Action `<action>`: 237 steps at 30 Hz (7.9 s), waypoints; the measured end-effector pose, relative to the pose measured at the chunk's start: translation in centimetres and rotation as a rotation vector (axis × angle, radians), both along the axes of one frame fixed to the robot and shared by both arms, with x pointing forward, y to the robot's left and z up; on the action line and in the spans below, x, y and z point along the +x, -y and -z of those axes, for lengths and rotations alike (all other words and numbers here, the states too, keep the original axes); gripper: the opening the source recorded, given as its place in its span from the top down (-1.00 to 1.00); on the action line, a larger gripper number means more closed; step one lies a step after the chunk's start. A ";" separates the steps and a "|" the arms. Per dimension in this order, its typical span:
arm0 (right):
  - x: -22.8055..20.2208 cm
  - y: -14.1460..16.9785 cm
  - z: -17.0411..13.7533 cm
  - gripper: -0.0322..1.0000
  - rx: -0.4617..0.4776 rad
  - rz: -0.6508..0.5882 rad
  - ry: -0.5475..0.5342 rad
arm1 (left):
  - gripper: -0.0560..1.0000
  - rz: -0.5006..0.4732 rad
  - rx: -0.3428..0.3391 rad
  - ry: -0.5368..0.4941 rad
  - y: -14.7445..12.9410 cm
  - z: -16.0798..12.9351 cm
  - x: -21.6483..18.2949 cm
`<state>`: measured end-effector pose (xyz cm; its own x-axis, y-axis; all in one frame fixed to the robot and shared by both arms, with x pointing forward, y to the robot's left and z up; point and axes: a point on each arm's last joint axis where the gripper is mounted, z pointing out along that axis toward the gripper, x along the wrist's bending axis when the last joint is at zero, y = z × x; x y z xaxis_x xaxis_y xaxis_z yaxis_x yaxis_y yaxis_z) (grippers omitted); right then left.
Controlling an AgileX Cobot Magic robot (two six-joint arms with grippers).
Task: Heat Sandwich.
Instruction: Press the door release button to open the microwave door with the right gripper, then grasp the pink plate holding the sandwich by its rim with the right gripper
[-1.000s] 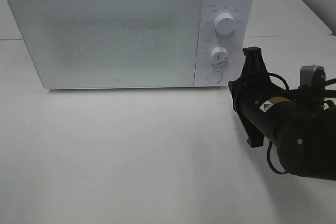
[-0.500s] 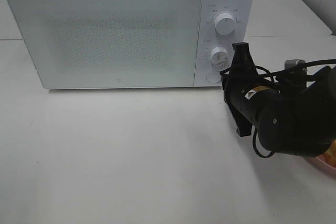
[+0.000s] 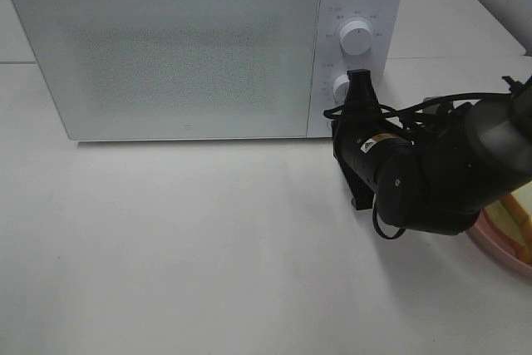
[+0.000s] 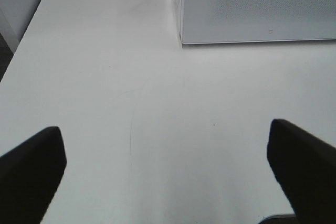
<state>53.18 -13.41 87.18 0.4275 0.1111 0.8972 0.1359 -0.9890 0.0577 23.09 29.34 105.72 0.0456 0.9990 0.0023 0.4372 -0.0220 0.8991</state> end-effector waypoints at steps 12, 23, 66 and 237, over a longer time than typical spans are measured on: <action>2.0 0.3 1.3 0.92 0.008 0.027 -0.006 | -0.98 0.000 0.000 0.000 0.0 0.0 0.0; 3.1 0.5 2.1 0.92 0.008 0.035 -0.025 | -0.98 0.000 0.000 0.000 0.0 0.0 0.0; 5.8 0.2 2.1 0.92 0.036 0.118 -0.015 | -0.98 -0.001 0.001 0.000 0.0 0.0 0.0; -3.8 10.2 -5.3 -0.84 -1.112 -1.376 -0.732 | -0.98 -0.001 0.002 0.000 0.0 0.0 0.0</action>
